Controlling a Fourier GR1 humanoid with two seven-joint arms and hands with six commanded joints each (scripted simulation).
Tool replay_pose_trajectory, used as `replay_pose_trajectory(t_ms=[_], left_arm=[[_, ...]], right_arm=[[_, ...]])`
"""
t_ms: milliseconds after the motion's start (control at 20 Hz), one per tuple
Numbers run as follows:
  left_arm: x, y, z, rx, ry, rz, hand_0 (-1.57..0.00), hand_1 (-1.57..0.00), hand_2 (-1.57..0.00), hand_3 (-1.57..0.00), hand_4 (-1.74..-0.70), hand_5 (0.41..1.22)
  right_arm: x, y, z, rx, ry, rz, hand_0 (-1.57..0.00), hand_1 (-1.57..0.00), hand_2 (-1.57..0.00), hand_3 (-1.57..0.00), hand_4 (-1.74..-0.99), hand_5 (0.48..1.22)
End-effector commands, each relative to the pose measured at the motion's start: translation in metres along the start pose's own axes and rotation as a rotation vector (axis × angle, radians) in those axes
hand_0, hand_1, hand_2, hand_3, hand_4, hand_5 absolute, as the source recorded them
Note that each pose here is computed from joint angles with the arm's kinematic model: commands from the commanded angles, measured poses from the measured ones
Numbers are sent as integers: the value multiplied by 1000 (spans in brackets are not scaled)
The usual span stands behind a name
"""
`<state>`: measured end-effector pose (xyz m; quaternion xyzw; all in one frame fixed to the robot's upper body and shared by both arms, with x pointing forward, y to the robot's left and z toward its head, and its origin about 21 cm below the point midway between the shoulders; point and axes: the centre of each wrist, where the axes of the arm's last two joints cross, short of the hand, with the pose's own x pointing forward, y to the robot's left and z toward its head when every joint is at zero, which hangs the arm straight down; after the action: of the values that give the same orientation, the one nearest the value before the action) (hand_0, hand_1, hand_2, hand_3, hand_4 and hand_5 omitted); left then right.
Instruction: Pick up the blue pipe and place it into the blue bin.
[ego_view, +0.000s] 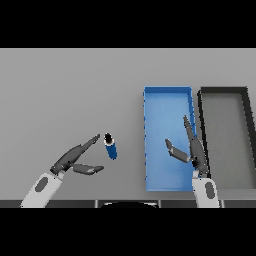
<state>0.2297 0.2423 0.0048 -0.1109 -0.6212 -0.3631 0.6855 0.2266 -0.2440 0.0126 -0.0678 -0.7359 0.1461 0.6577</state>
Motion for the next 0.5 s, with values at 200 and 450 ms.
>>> replay_pose_trajectory(t_ms=[200, 450], left_arm=[[-1, -18, -31, 2, -54, 21, 1, 1, 1, 1, -1152, 460], [-6, -30, -57, -4, -51, 9, 1, 1, 1, 1, -1098, 448]], right_arm=[[-1, -3, 1, -8, 9, 6, 1, 1, 1, 1, -1201, 620], [-3, -4, 2, -13, 0, 9, 1, 1, 1, 1, -1215, 637]])
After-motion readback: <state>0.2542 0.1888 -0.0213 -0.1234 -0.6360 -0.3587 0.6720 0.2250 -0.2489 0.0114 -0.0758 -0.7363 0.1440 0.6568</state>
